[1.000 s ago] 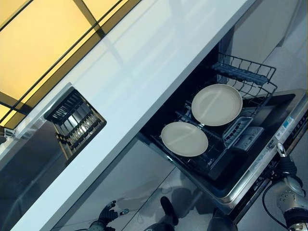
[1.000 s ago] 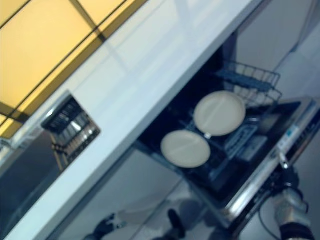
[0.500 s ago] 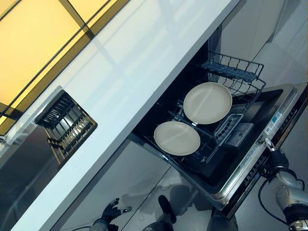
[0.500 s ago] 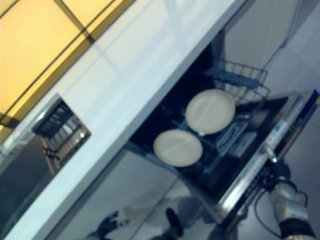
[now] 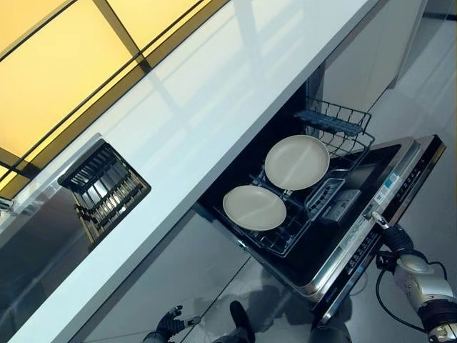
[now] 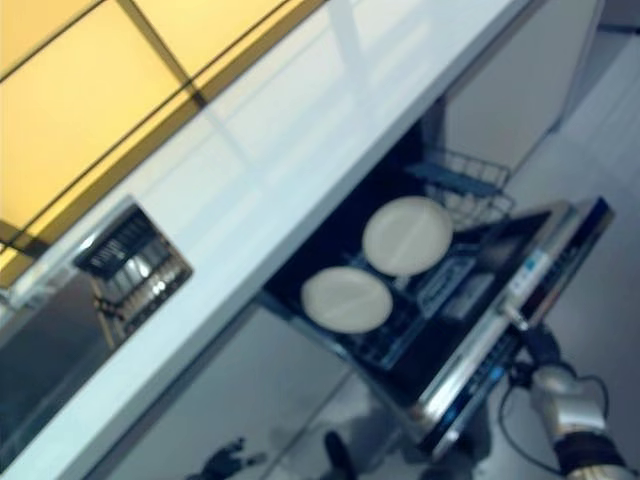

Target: Take plates into dishwasher

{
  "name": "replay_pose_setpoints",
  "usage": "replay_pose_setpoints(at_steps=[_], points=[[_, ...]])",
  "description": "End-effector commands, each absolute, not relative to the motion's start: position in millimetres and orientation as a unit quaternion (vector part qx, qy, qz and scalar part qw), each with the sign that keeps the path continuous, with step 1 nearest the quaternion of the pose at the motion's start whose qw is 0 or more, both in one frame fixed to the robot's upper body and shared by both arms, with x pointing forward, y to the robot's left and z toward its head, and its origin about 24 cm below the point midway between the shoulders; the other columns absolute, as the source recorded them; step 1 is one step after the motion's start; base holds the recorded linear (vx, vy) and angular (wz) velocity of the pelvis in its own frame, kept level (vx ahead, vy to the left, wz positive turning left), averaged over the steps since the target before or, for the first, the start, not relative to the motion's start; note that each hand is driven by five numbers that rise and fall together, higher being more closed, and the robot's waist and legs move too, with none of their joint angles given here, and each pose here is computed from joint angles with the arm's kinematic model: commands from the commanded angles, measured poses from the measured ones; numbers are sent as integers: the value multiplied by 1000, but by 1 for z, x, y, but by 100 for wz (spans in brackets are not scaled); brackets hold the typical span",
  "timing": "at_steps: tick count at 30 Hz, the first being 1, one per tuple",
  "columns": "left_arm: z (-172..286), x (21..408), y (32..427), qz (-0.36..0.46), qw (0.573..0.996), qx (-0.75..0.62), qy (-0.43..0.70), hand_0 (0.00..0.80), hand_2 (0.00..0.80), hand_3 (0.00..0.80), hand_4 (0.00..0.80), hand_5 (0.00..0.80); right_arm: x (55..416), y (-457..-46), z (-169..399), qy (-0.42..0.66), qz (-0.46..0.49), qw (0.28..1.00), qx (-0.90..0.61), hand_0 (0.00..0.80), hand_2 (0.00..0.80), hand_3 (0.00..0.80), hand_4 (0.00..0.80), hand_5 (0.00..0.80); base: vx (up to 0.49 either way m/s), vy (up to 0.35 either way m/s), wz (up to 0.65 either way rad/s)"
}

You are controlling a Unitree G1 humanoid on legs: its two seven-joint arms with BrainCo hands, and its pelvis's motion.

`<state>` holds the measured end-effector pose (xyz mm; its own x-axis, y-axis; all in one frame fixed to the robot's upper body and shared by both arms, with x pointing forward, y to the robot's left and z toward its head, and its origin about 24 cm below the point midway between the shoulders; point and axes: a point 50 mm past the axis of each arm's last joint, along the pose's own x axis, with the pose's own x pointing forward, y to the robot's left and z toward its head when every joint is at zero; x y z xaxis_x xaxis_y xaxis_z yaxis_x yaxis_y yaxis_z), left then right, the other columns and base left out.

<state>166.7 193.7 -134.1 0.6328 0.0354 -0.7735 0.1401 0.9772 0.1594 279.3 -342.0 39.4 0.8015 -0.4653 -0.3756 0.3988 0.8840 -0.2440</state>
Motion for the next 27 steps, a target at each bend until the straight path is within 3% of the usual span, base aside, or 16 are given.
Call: replay_pose_setpoints(at_steps=[1,27], points=[[-121,184,214,-33,901,152,405,0,0,0,0,0,353,-169,92,67,102,992,-12,0,0,0,0,0,90,-10,2],[-127,164,233,-10,884,175,434,0,0,0,0,0,351,-113,93,54,182,982,0,0,0,0,0,0,79,-24,11]])
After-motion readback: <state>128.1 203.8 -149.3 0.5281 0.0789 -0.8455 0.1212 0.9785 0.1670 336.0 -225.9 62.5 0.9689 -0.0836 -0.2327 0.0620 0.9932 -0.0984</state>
